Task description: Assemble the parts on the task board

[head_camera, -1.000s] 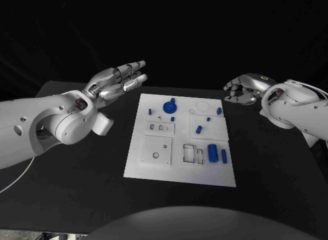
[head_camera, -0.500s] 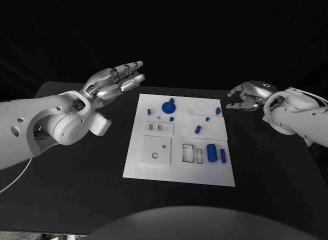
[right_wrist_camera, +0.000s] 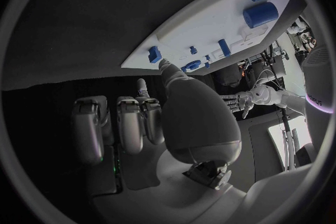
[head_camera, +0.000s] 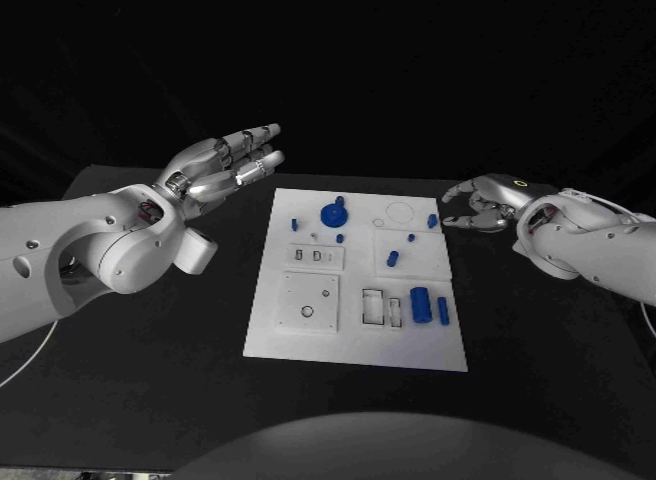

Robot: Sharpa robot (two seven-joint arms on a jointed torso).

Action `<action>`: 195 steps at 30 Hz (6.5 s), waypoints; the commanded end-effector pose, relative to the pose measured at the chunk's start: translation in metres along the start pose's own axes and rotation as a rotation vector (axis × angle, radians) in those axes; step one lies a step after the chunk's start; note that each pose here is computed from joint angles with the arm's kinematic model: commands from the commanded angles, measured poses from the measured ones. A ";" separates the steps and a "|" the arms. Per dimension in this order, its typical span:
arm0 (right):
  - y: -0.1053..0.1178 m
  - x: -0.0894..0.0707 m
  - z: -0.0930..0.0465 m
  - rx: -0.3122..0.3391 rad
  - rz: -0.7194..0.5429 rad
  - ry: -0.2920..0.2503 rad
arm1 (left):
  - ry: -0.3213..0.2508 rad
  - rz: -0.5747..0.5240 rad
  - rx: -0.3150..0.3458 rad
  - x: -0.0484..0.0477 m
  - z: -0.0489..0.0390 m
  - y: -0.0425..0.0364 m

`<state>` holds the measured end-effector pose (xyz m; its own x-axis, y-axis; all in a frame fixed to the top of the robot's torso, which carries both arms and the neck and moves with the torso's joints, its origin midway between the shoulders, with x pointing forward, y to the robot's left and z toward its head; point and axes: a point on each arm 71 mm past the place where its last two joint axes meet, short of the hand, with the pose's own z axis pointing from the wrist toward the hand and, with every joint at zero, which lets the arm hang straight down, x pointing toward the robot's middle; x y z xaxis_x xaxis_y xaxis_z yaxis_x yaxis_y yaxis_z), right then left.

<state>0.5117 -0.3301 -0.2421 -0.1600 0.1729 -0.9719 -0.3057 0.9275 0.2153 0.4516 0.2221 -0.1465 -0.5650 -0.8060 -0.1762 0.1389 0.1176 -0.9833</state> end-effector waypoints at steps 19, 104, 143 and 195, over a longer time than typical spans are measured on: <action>-0.004 0.036 0.001 -0.032 0.234 0.007 | 0.030 0.005 0.004 -0.0003 -0.0037 0.0021; -0.002 0.044 0.012 0.007 0.237 0.036 | 0.050 0.001 -0.002 0.0012 -0.0083 0.0018; 0.117 0.008 0.034 -0.220 0.322 0.053 | 0.056 0.002 -0.012 0.0038 -0.0050 0.0026; 0.197 0.060 0.045 -0.327 0.148 0.205 | 0.080 -0.005 -0.011 0.0107 -0.0005 0.0019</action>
<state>0.4847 -0.1220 -0.2609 -0.3939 0.2185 -0.8928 -0.5395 0.7315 0.4170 0.4467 0.2162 -0.1510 -0.6120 -0.7705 -0.1785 0.1261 0.1277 -0.9838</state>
